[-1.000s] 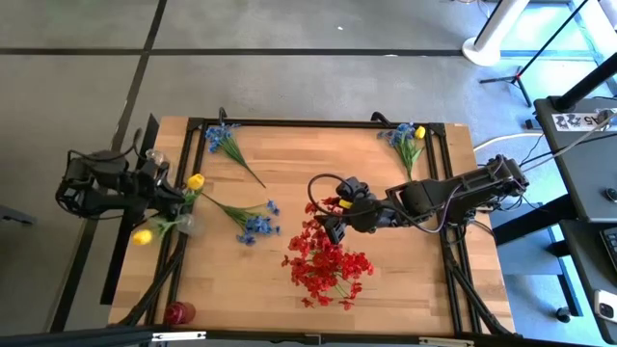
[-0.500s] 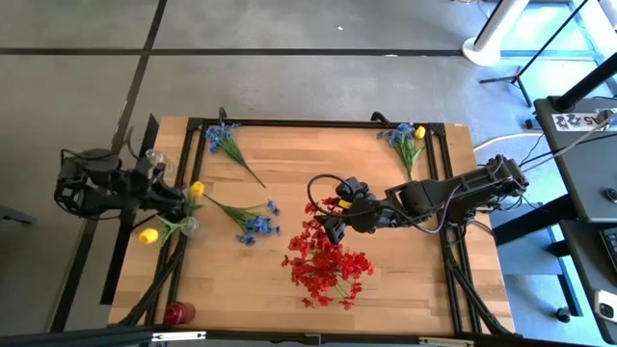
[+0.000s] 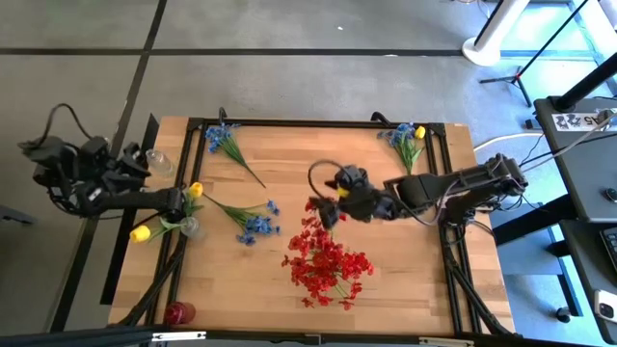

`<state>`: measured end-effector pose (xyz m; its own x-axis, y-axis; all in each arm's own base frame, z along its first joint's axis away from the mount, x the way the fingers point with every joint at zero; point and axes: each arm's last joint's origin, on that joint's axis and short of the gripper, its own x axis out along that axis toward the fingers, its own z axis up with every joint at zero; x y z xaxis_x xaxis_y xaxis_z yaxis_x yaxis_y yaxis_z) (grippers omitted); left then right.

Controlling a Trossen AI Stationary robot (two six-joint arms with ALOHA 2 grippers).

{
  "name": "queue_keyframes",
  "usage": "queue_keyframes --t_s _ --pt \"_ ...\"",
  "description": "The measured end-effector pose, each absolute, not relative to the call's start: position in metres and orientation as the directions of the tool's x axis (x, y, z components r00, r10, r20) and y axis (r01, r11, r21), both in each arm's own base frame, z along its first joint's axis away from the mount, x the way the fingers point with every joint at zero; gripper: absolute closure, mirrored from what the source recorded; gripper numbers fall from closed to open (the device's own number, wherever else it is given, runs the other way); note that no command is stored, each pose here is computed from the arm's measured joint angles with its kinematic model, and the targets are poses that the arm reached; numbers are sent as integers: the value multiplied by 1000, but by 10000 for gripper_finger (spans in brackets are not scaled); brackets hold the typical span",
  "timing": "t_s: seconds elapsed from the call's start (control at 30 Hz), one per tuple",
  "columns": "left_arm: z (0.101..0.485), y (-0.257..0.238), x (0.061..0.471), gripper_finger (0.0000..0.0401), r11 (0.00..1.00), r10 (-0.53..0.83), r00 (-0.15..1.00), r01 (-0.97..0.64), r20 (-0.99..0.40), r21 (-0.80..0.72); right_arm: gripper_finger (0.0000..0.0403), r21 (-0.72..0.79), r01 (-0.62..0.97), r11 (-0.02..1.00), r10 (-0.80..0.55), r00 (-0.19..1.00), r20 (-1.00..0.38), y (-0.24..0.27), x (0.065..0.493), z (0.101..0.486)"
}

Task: Sort flowers into vase by color
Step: Put the yellow tulip into the transparent vase

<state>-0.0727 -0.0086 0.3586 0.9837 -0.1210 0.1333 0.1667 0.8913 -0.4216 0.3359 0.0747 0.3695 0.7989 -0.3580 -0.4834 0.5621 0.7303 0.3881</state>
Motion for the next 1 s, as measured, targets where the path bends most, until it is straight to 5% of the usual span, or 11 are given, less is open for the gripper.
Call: queue_keyframes --t_s 0.23,0.43,0.57,0.8,1.0 --pt "355 -4 -42 284 891 -27 974 126 226 -436 72 371 820 436 -447 555 -701 -8 327 349" --pt "343 0 -16 284 837 75 967 71 242 -542 72 84 992 96 -517 122 -848 -90 282 332" --pt "338 3 -4 284 808 160 945 40 284 -587 72 -54 999 6 -455 -46 -889 -136 256 305" --pt "335 7 5 284 754 285 896 10 340 -656 72 -93 991 -94 -259 -115 -959 -177 209 206" --pt "335 9 4 284 726 345 874 -18 343 -687 72 -63 985 -160 -219 -98 -971 -177 179 150"
